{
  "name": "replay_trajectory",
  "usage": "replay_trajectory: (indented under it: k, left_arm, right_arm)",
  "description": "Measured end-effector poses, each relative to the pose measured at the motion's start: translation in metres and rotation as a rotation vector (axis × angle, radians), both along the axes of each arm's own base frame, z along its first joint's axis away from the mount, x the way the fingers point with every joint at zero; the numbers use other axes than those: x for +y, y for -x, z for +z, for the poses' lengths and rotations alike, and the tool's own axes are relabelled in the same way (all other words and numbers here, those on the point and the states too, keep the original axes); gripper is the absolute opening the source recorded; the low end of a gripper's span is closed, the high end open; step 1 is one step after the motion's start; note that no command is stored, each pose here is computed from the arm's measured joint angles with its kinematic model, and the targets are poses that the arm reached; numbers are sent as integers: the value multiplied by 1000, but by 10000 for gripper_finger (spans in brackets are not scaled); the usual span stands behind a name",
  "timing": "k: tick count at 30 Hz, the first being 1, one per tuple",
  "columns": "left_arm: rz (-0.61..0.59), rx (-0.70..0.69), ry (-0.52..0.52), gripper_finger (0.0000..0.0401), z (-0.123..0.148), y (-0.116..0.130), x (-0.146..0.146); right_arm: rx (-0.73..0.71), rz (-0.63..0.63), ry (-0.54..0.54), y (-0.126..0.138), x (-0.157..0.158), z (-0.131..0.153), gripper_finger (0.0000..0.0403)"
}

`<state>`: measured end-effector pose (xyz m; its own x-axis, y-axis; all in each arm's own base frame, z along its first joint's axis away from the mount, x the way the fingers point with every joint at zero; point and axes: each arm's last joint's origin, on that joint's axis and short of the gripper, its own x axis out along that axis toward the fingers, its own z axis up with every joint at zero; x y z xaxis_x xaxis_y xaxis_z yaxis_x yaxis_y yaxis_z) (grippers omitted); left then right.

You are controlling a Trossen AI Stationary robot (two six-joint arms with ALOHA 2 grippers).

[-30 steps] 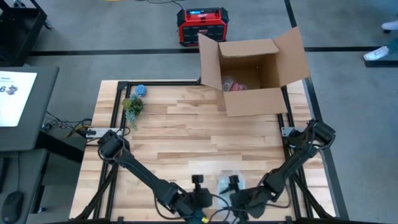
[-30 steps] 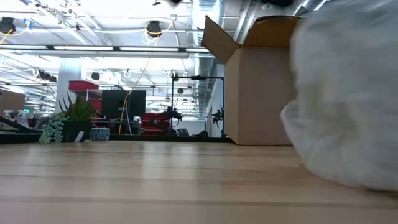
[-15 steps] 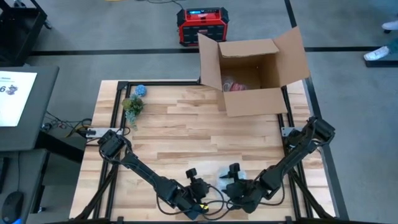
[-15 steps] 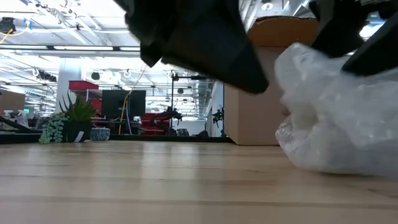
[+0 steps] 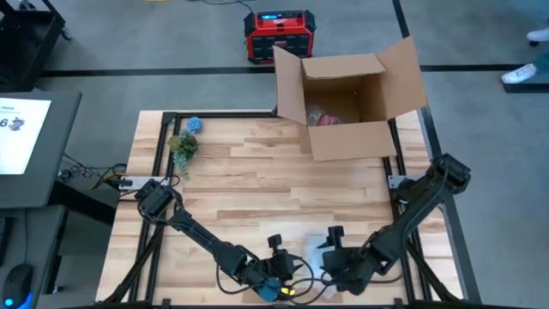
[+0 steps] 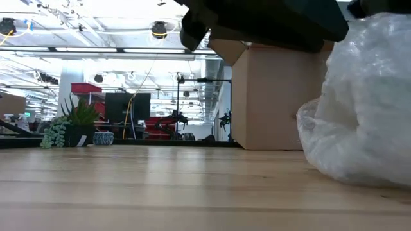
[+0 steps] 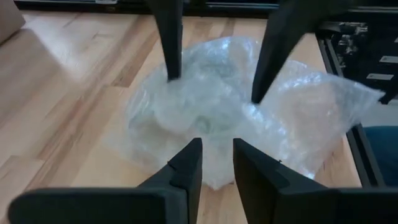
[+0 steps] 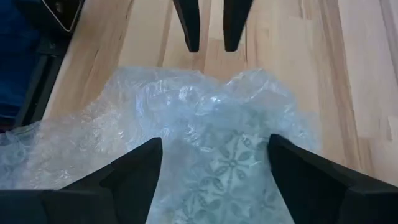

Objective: Wrap mug
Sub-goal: Wrap the white patterned mug in the bubble wrap

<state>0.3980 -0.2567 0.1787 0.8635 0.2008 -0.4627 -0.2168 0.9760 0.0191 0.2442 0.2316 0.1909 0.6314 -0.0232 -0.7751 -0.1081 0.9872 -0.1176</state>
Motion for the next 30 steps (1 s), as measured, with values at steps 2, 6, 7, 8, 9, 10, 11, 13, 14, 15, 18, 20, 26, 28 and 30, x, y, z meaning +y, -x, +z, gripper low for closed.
replay_trajectory:
  k: [2,6,7,8,9,10,11,13,14,15,18,20,26,28,30]
  left_arm:
    - [1,-3,2,71,0,0,0]
    - [-1,0,2,71,0,0,0]
    - [-1,0,2,71,0,0,0]
    - [-1,0,1,71,0,0,0]
    - [-1,1,1,71,0,0,0]
    - [-1,2,1,71,0,0,0]
    - [-1,3,0,71,0,0,0]
    - [0,4,-1,71,0,0,1]
    - [0,6,-2,71,-1,0,1]
    - [0,7,-3,71,-1,0,1]
    - [0,7,-3,71,-1,0,1]
    - [0,7,-3,71,-1,0,1]
    - [0,29,-19,71,-3,1,2]
    - [-4,33,-26,71,-3,2,1]
    - [-14,34,-40,71,-2,3,0]
  right_arm:
    - [18,-9,20,-5,-2,-7,295]
    - [46,-59,40,-14,-11,-16,309]
    - [50,-74,36,-16,-13,-17,310]
    - [60,-84,28,-17,-15,-17,311]
    - [70,-90,30,-17,-17,-18,311]
    - [79,-98,33,-18,-19,-18,311]
    - [90,-102,38,-18,-20,-19,311]
    - [116,-104,46,-16,-22,-19,311]
    - [128,-107,51,-16,-23,-20,311]
    - [136,-116,50,-16,-24,-20,311]
    - [150,-136,44,-15,-27,-22,311]
    - [155,-139,45,-15,-28,-24,311]
    - [176,-162,29,-19,-34,-28,312]
    - [178,-165,20,-21,-36,-28,312]
    - [193,-159,-3,-20,-38,-25,312]
